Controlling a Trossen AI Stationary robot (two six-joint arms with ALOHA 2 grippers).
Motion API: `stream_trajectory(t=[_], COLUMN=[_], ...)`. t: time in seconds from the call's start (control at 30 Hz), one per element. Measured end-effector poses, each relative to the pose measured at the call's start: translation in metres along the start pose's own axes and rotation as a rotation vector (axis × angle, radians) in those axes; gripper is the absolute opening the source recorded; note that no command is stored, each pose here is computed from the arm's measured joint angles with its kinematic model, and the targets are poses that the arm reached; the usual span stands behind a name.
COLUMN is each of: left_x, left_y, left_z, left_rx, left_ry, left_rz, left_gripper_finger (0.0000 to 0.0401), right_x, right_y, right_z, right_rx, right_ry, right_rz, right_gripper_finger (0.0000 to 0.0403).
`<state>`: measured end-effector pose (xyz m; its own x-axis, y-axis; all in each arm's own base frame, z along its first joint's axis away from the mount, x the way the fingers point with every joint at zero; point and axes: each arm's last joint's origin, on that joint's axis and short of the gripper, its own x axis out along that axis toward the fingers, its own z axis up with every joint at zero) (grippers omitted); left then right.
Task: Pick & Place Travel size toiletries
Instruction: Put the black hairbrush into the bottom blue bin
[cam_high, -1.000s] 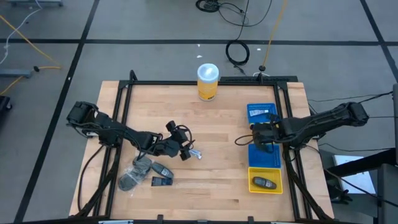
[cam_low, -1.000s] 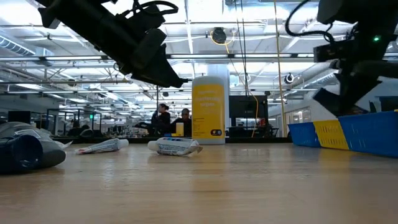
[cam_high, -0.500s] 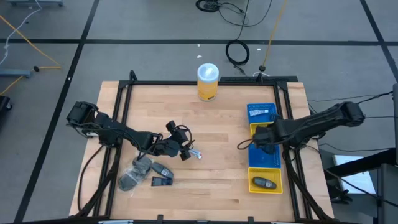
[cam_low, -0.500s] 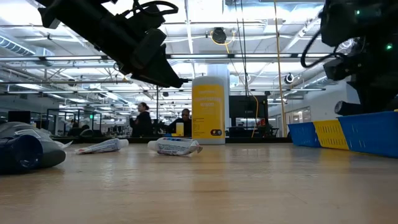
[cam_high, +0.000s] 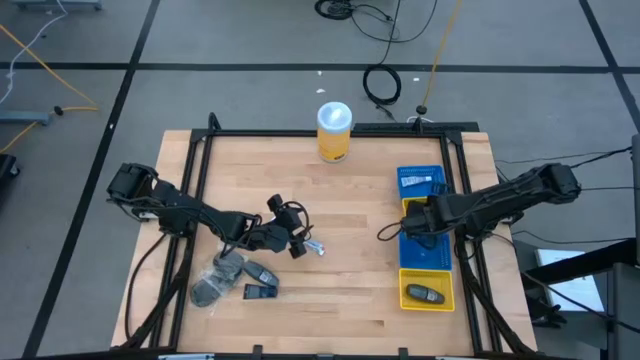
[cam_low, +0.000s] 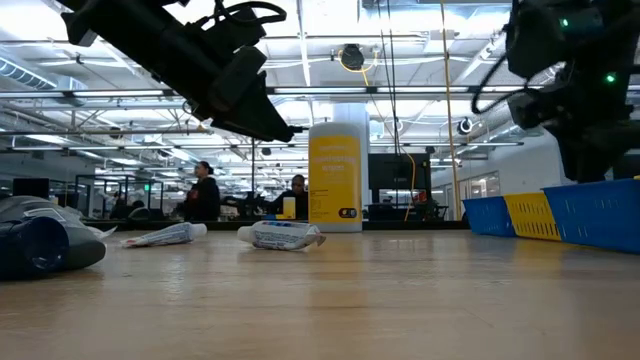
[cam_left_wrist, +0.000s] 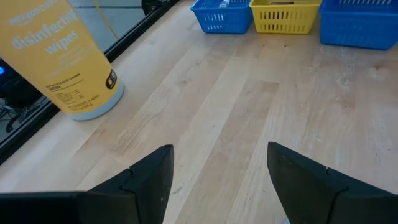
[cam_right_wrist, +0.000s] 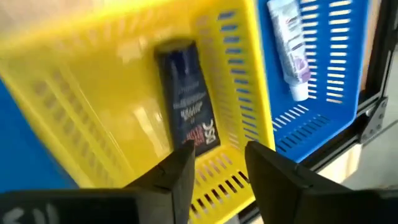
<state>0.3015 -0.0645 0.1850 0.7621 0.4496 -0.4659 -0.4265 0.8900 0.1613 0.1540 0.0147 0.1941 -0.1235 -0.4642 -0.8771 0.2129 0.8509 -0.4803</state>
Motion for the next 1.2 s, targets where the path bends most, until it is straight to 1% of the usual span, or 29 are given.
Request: stream_trajectory(t=[0.07,0.17,0.27,0.37,0.5,0.63,0.7,0.77,0.83,0.9,0.97,1.1,1.13,1.2], left_x=[0.000,0.000,-0.005,-0.015,-0.035,-0.060,-0.074,-0.085,-0.097,-0.104,-0.107,-0.107,-0.105,-0.104], left_y=[0.000,0.000,-0.004,-0.010,-0.019,-0.028,-0.030,-0.031,-0.030,-0.029,-0.031,-0.032,-0.030,-0.024], left_z=[0.000,0.000,0.000,0.002,0.005,0.005,0.003,-0.001,-0.006,-0.009,-0.012,-0.009,-0.009,-0.010], left_rx=[0.001,0.011,0.056,0.114,0.196,0.265,0.284,0.295,0.324,0.353,0.369,0.361,0.377,0.389], left_ry=[0.000,0.000,-0.004,-0.027,-0.060,-0.081,-0.073,-0.049,-0.015,0.002,0.007,-0.007,0.018,0.123], left_rz=[-0.001,-0.003,-0.024,-0.060,-0.117,-0.186,-0.218,-0.242,-0.261,-0.275,-0.287,-0.293,-0.290,-0.285], left_gripper_finger=[0.0260,0.0264,0.0262,0.0255,0.0248,0.0247,0.0250,0.0250,0.0247,0.0242,0.0237,0.0224,0.0220,0.0214], right_x=[-0.008,-0.022,-0.036,-0.047,-0.059,-0.060,-0.055,-0.045,-0.035,-0.025,-0.015,-0.004,-0.002,0.000], right_y=[-0.001,-0.001,0.003,0.013,0.031,0.053,0.063,0.072,0.077,0.081,0.087,0.100,0.104,0.108], right_z=[0.004,0.012,0.021,0.031,0.049,0.062,0.064,0.062,0.057,0.051,0.047,0.046,0.047,0.051], right_rx=[0.053,0.102,0.122,0.119,0.081,0.038,0.001,-0.054,-0.097,-0.134,-0.179,-0.237,-0.236,-0.220], right_ry=[-0.024,-0.097,-0.197,-0.340,-0.606,-0.949,-1.119,-1.275,-1.419,-1.533,-1.591,-1.601,-1.590,-1.569], right_rz=[0.020,0.057,0.110,0.186,0.302,0.400,0.468,0.574,0.684,0.753,0.764,0.723,0.711,0.679], right_gripper_finger=[0.0144,0.0143,0.0134,0.0125,0.0117,0.0118,0.0120,0.0123,0.0123,0.0123,0.0120,0.0119,0.0119,0.0118])
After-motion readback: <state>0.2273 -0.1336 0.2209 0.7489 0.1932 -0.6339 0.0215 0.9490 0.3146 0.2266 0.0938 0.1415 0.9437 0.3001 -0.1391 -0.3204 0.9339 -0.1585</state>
